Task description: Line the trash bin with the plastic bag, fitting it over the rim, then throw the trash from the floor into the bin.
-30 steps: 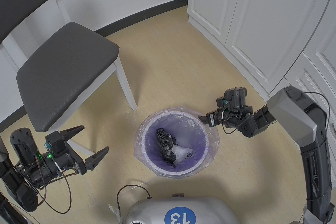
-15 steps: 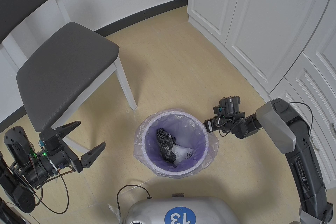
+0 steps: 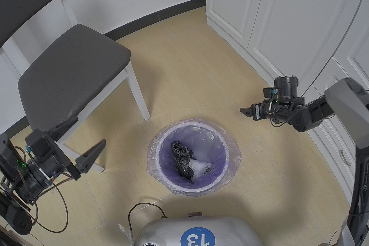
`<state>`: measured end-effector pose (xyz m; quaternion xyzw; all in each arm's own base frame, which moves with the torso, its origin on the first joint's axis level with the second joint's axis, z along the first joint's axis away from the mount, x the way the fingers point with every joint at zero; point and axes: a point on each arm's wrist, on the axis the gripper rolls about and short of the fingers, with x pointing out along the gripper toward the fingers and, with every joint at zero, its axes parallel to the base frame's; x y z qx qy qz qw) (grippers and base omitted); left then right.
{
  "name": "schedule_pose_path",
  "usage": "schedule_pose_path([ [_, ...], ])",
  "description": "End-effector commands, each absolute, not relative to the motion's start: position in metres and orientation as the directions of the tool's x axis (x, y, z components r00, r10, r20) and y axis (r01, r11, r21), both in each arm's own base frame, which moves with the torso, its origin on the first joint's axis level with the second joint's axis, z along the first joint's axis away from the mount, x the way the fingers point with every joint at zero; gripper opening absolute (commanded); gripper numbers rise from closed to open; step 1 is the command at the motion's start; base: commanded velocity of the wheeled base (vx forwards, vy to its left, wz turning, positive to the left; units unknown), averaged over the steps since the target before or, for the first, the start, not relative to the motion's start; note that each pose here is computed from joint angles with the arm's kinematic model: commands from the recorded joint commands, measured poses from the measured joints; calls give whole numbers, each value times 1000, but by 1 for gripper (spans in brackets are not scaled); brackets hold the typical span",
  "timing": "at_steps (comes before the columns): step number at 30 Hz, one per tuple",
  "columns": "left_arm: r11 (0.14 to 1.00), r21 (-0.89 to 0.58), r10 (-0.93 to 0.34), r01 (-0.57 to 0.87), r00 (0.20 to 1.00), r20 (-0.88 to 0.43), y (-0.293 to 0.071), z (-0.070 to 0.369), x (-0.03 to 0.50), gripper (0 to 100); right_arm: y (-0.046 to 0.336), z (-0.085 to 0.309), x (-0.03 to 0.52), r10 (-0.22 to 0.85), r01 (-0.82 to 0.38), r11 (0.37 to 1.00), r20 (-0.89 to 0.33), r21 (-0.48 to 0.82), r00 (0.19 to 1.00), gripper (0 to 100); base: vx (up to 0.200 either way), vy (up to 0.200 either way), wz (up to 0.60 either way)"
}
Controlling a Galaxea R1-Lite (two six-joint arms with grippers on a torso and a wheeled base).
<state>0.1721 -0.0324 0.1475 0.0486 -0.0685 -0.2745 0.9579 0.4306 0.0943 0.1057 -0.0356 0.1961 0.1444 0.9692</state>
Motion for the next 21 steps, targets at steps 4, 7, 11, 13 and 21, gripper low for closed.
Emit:
schedule_pose_path([
  [4,931,106,-358,349,819,447,-14,234,133,100,52,234,260,192,-189,981,63,-50,979,100,0,0,0],
  [7,940,79,-329,332,824,462,-12,253,116,100,42,248,219,129,-125,992,162,-34,978,100,0,0,0],
  [11,949,-7,-280,316,852,442,-9,282,68,100,22,263,147,54,-55,998,313,-8,948,100,0,0,0],
  [13,950,-24,-275,312,868,413,-8,285,46,100,15,263,113,41,-43,999,379,-1,924,100,0,0,0],
  [21,961,-28,-240,275,880,410,-3,291,-32,100,-1,229,15,-5,8,1000,503,-5,864,100,0,0,0],
])
